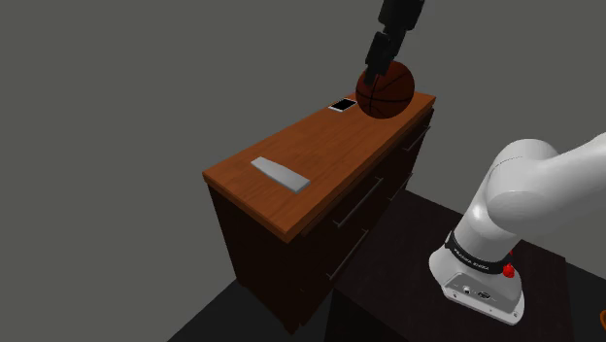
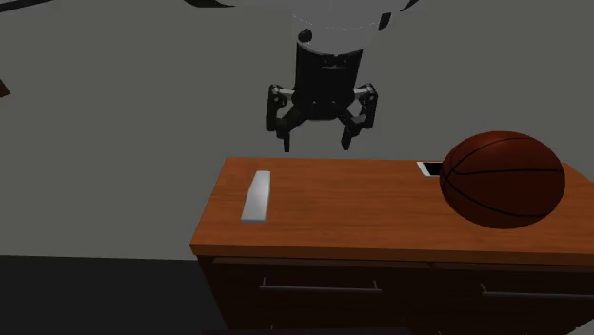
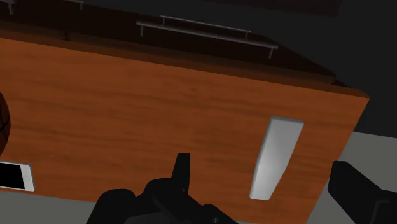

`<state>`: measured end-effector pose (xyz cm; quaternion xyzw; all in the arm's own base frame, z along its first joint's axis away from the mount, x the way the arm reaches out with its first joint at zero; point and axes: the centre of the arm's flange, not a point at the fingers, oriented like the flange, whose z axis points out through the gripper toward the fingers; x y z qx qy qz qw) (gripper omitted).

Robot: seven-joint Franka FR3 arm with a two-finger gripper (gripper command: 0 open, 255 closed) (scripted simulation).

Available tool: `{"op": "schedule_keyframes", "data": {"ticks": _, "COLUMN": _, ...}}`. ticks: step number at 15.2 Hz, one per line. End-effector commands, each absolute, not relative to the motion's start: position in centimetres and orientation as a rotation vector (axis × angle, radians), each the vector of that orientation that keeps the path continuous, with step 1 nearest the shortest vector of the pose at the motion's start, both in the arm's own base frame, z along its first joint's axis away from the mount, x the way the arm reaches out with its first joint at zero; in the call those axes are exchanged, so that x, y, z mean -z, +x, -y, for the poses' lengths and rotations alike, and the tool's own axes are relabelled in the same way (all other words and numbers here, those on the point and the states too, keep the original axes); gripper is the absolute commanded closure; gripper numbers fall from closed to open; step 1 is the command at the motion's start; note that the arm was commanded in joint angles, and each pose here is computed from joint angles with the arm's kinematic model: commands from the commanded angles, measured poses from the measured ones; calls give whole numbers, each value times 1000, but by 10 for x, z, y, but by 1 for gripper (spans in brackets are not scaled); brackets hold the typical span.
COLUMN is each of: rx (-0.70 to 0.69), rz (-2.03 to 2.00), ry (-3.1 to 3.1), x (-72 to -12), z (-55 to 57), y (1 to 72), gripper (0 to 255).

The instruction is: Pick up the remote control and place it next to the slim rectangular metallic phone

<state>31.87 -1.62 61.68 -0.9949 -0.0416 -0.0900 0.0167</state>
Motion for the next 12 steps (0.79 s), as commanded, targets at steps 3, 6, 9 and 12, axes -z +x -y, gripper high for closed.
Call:
{"op": "schedule_keyframes", "data": {"ticks": 3, "rx": 258, "rz": 115, "ry": -3098, "x": -600, "z": 4, "y": 337, "gripper": 0}}
{"op": "schedule_keyframes", "data": {"ticks": 6, "rx": 226, "rz": 94, "ry": -3106, "x": -574, "z": -14, "y": 364, "gripper": 0}}
{"op": "schedule_keyframes", "data": {"ticks": 9, "rx": 193, "rz": 72, "ry": -3114, "x": -548, "z": -32, "y": 391, "gripper": 0}}
{"op": "schedule_keyframes", "data": {"ticks": 12, "rx": 161, "rz": 51, "ry": -3120, "x": -520, "z": -49, "y": 418, "gripper": 0}}
